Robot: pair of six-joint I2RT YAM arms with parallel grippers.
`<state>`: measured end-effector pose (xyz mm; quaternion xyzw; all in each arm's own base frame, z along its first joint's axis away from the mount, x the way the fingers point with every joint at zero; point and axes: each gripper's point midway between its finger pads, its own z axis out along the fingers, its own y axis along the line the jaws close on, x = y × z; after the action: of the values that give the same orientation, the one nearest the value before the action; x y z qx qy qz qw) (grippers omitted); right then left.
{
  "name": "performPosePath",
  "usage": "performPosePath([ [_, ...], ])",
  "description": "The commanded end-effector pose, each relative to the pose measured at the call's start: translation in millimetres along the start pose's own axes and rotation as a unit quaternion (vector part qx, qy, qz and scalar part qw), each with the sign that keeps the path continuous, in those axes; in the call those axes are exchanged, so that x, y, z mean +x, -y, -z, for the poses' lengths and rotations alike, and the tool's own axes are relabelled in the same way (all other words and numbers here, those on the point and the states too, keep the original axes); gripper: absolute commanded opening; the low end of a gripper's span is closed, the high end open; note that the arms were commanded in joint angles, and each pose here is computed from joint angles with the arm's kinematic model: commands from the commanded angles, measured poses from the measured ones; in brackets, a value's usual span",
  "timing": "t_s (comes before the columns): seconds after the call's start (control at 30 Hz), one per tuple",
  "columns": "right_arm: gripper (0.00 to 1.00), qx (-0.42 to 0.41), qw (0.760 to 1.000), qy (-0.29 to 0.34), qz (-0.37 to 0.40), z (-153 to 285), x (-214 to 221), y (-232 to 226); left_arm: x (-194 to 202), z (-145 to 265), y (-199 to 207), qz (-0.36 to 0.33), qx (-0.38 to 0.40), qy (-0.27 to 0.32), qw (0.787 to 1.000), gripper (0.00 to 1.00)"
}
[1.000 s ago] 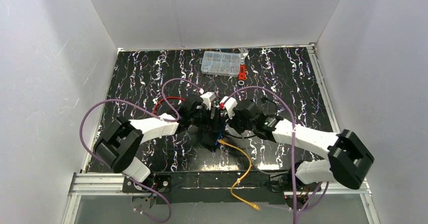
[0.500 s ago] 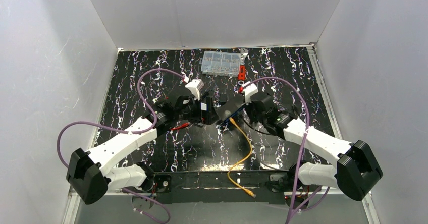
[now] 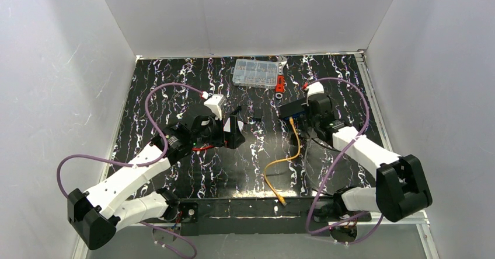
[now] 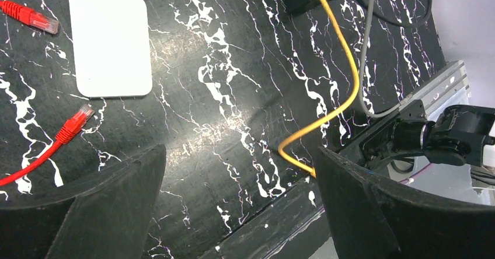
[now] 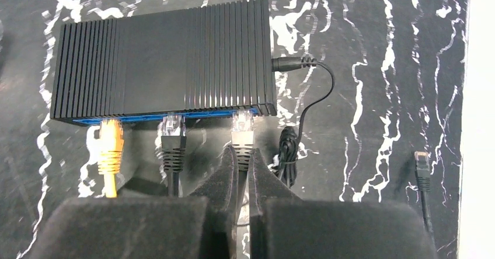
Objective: Insert the plug into the switch port
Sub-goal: Insert the connector into the switch port.
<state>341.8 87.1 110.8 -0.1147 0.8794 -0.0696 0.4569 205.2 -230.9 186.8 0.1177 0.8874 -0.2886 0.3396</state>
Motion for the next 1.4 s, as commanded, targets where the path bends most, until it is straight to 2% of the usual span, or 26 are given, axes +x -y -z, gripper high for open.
performPosePath([
  [0.0,0.01,0.053,0.993,0.078,-0.075,-12,-57,34,8,2,-5,-0.004,-0.008,-0.010,1.000,0.98],
  [0.43,0.01,0.124,0.986,0.002,-0.109,-84,-47,98,10,3,-4,-0.004,-0.005,-0.014,1.000,0.98],
  [0.7,0.02,0.118,0.982,-0.062,-0.134,-118,-36,123,13,2,-8,-0.002,-0.014,-0.014,1.000,0.98],
  [0.97,0.33,0.084,0.978,-0.098,-0.161,-133,-34,124,14,0,-9,-0.001,-0.015,-0.017,1.000,0.98],
  [1.07,0.41,0.084,0.978,-0.099,-0.166,-132,-36,126,15,1,-10,-0.002,-0.019,-0.019,1.000,0.98],
  [1.17,0.47,0.075,0.979,-0.082,-0.171,-124,-50,127,16,2,-12,-0.002,-0.021,-0.019,1.000,0.98],
  [1.37,0.50,0.019,0.982,-0.017,-0.186,-88,-92,116,12,4,-12,-0.004,-0.023,-0.013,1.000,0.98],
])
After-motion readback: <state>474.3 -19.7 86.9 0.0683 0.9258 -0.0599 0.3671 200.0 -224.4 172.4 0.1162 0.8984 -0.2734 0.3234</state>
